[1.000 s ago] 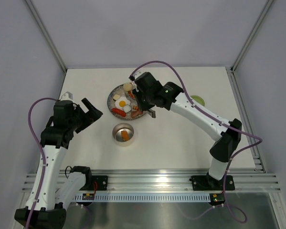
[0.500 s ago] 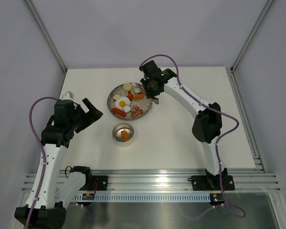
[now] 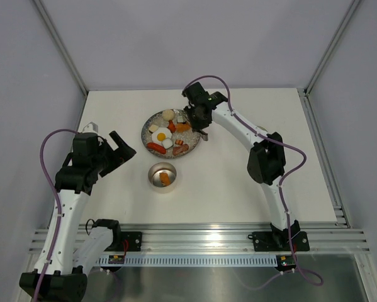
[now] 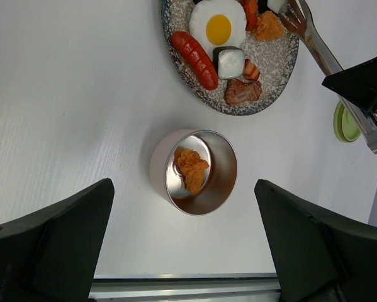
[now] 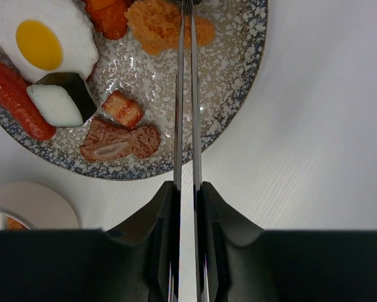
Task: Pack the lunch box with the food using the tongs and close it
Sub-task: Pick up the fake food from the plate.
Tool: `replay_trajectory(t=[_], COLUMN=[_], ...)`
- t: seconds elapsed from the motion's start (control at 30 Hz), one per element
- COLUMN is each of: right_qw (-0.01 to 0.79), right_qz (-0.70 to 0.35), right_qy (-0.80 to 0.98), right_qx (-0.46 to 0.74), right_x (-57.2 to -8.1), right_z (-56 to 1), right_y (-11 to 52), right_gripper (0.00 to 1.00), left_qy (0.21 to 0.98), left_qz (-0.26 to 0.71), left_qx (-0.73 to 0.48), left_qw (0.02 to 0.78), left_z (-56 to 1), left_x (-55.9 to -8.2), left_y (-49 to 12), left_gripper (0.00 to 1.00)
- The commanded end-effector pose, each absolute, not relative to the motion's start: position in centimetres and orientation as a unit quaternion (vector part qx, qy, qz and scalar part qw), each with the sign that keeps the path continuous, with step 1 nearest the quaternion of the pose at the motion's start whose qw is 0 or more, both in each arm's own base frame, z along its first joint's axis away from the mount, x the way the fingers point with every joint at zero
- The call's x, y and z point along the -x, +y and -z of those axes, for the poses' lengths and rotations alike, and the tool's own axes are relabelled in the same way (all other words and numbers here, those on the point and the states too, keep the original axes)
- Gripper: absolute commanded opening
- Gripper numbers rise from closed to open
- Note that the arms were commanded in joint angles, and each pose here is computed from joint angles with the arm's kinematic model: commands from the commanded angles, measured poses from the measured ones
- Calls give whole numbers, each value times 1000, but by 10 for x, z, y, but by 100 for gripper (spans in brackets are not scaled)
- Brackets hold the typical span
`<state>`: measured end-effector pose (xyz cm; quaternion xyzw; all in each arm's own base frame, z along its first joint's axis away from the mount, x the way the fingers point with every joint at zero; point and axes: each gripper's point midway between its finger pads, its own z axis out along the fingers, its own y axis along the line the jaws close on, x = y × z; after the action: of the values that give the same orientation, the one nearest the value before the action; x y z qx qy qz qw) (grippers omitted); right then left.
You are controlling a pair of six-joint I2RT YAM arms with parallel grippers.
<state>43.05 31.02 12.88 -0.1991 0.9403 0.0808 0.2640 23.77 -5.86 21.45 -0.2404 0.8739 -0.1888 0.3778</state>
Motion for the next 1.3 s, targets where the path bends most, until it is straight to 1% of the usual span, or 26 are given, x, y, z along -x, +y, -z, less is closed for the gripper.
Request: replay_trajectory(t=[0.0,0.2,0.33,0.63,0.7,0.83,0.93,1.03,1.1,1.13,1.17,1.27], right_qw=[277,279,265,258,273,311,317,316,299,304,291,280], right_qz=[-106,-125,-142,-128,-132,-81,-59,-59,-50,-49,-42,-34], right_qy=[933,932,930,929,924,922,925,926,932,931,934,938], right_qx=[203,197,210,232,231,216,203,197,198,198,202,201], right_x=[-421,-404,-389,-364,-365,-382,-397,-411,-418,-423,-426,-433], right_z=[-148,-160,-163,-168,-178,-188,-188,-184,-169,-172,-159,-146], right_y=[314,310,314,309,309,292,282,279,278,279,280,280], right_gripper=[18,18,18,17,18,18,18,18,18,18,18,18], left_qy=[869,869,869,870,870,870,870,871,870,869,870,869], left_qz=[196,201,203,204,205,207,207,206,206,207,206,207], left_qx=[232,232,232,232,232,232,232,232,232,232,233,232], left_qw=[390,388,387,383,383,382,382,381,382,384,383,384], left_z=[-219,-217,-216,-214,-214,-213,-214,-213,-214,-215,-214,-216], left_x=[-240,-241,-241,-241,-242,-241,-240,-239,-239,-239,-239,-239], left_y=[-59,-61,-62,-63,-63,-64,-64,-64,-64,-64,-64,-64], left_gripper=[99,99,99,99,99,99,99,99,99,99,99,99])
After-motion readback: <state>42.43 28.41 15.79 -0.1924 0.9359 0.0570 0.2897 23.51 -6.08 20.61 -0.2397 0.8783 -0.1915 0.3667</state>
